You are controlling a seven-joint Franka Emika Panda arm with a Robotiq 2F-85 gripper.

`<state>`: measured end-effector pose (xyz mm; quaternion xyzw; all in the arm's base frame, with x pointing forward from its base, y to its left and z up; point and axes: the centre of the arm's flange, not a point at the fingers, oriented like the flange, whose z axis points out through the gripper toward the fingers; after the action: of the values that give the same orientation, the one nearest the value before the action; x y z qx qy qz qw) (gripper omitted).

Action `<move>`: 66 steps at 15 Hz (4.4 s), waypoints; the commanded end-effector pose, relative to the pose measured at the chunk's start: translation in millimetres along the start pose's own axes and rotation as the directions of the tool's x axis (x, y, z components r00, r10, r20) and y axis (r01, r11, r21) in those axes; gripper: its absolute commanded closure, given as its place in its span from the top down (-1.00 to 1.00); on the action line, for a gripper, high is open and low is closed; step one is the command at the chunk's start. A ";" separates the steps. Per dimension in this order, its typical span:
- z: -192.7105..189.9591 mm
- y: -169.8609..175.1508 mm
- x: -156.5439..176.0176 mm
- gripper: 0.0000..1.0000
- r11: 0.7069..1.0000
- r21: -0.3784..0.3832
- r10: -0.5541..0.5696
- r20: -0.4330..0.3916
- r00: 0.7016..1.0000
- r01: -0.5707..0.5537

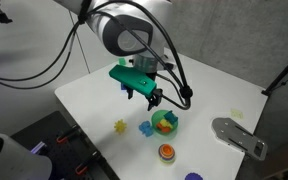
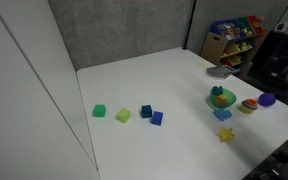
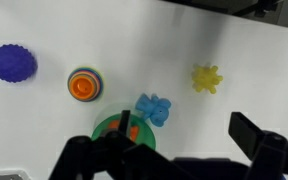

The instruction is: Remove the yellow object from the green bowl and place it in on the worktop

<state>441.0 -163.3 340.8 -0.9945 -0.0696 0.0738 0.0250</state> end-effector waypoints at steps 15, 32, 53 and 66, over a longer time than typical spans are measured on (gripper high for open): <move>153.1 48.6 145.9 1.00 0.987 -0.120 0.109 0.012 0.994 -0.107; 219.0 51.4 191.1 0.31 0.963 -0.266 -0.085 -0.129 0.988 0.048; 154.1 48.1 151.7 -0.09 0.960 -0.276 -0.102 -0.148 0.984 0.059; 214.5 59.7 150.1 1.00 0.975 -0.219 0.000 -0.117 0.993 -0.026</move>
<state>559.9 -189.0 114.9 -0.9916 -0.0915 0.0116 -0.0904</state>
